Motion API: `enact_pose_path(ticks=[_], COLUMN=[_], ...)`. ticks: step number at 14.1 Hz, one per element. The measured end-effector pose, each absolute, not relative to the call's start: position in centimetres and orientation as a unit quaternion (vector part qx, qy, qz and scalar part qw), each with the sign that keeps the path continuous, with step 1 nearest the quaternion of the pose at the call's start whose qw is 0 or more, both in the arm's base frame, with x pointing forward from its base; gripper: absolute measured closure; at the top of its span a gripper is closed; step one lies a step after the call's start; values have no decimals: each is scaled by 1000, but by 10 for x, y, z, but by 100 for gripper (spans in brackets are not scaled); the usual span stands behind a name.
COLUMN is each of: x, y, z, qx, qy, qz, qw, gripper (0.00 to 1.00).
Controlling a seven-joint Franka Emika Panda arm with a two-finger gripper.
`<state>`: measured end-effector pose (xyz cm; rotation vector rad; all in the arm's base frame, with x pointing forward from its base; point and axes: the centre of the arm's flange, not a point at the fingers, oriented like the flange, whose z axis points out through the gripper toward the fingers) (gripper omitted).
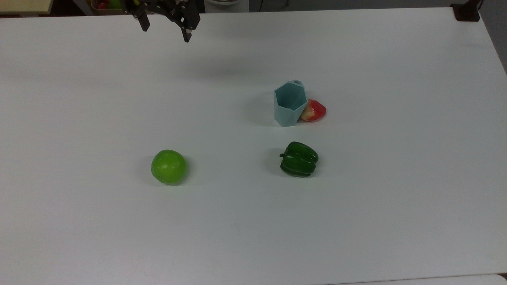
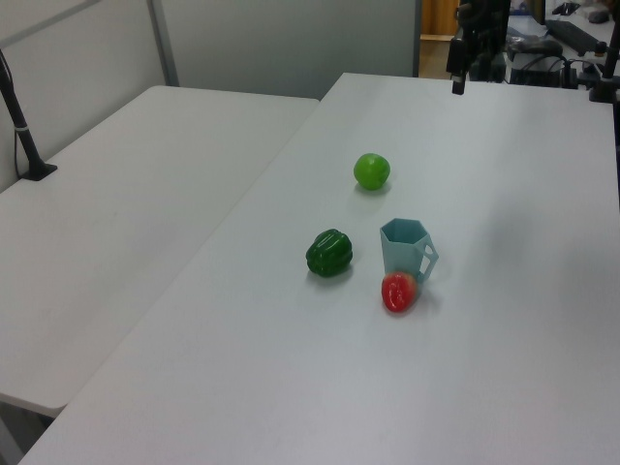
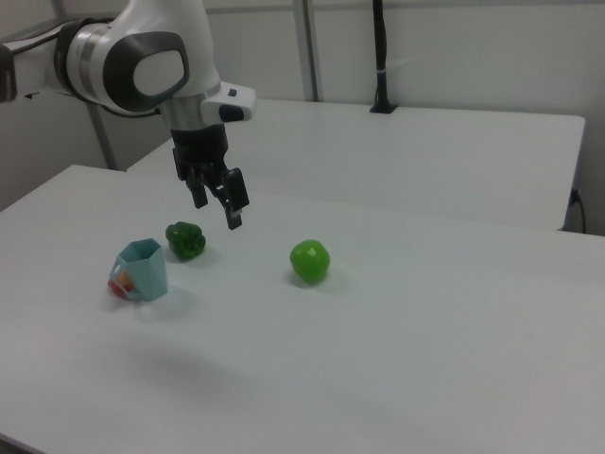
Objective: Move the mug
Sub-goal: 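Move the gripper over the light-blue hexagonal mug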
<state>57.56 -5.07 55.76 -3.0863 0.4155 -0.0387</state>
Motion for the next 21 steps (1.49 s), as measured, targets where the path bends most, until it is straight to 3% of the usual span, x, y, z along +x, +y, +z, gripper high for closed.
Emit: enact_pose_path(ticks=[9,16,21], x=[583,609,605], y=[-37,46,119], z=[541,492,465], qx=[-993,-999,-1000], qy=[120,54,7], qz=[2,8,27], qw=[10,-3,-10], gripper=[0,0,0])
